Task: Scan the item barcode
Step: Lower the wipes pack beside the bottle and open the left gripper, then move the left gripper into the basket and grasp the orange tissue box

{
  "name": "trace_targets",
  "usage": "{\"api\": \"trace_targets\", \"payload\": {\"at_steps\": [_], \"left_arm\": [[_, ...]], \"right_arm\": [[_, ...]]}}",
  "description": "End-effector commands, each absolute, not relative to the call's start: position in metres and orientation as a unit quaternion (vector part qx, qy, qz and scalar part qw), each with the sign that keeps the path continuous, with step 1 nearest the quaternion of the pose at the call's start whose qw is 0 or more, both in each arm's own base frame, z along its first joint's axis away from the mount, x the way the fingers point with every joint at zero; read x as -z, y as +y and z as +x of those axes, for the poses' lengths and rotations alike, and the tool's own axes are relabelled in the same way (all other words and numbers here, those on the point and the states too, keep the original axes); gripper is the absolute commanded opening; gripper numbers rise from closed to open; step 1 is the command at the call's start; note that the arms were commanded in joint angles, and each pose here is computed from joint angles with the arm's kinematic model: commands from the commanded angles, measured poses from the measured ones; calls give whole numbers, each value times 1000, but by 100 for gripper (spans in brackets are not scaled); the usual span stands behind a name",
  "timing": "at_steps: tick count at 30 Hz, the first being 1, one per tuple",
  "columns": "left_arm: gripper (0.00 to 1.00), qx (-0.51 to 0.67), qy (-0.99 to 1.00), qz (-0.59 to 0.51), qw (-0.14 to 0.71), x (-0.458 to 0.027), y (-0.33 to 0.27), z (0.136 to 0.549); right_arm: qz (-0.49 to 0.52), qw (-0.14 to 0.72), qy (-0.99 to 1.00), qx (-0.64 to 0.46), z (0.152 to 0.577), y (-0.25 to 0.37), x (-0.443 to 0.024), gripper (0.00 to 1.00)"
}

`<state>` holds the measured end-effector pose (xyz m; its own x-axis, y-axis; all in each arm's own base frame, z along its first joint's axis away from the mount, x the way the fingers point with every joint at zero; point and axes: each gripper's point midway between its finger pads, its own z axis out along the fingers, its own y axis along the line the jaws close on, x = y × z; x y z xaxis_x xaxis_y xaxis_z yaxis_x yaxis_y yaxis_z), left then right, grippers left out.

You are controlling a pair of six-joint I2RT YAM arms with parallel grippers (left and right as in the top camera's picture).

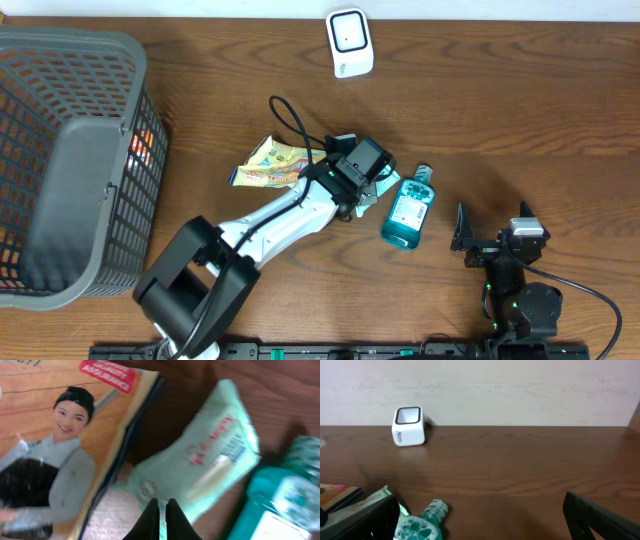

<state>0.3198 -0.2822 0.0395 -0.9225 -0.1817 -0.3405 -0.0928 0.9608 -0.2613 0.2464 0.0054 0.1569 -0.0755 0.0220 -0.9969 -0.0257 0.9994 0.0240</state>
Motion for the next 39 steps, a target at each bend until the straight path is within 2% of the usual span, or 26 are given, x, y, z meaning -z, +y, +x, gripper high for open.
{"api": "trace_targets", "payload": {"at_steps": [1, 9, 15, 18, 25, 31, 33, 34, 36, 38, 39], "left_arm": [[7, 101, 978, -84, 164, -16, -273, 319], [7, 84, 988, -76, 104, 34, -274, 304], [7, 88, 987, -74, 109, 27, -275, 305], [7, 104, 984, -64, 129, 2, -278, 309], [7, 152, 962, -47, 221, -91, -277, 322], [8, 170, 923, -27, 344, -186, -256, 332], [17, 161, 903, -23, 397, -222, -240, 335], [34, 154, 890, -24, 429, -245, -228, 337], [60, 140, 870, -43, 471, -277, -203, 341], [73, 128, 849, -84, 506, -308, -168, 344], [77, 125, 839, -106, 520, -323, -149, 345]], "right_arm": [[7, 680, 733, -19, 246, 4, -157, 99], [7, 680, 733, -19, 246, 3, -157, 99], [7, 680, 733, -19, 246, 4, -157, 99], [7, 680, 733, -19, 246, 4, -157, 99], [7, 680, 733, -19, 246, 4, -157, 99], [7, 680, 733, -19, 246, 4, -157, 99], [7, 680, 733, -19, 246, 4, -157, 99], [7, 680, 733, -19, 246, 4, -157, 99], [7, 680, 733, -19, 246, 4, -157, 99], [7, 680, 733, -19, 246, 4, -157, 99], [7, 680, 733, -19, 246, 4, -157, 99]]}}
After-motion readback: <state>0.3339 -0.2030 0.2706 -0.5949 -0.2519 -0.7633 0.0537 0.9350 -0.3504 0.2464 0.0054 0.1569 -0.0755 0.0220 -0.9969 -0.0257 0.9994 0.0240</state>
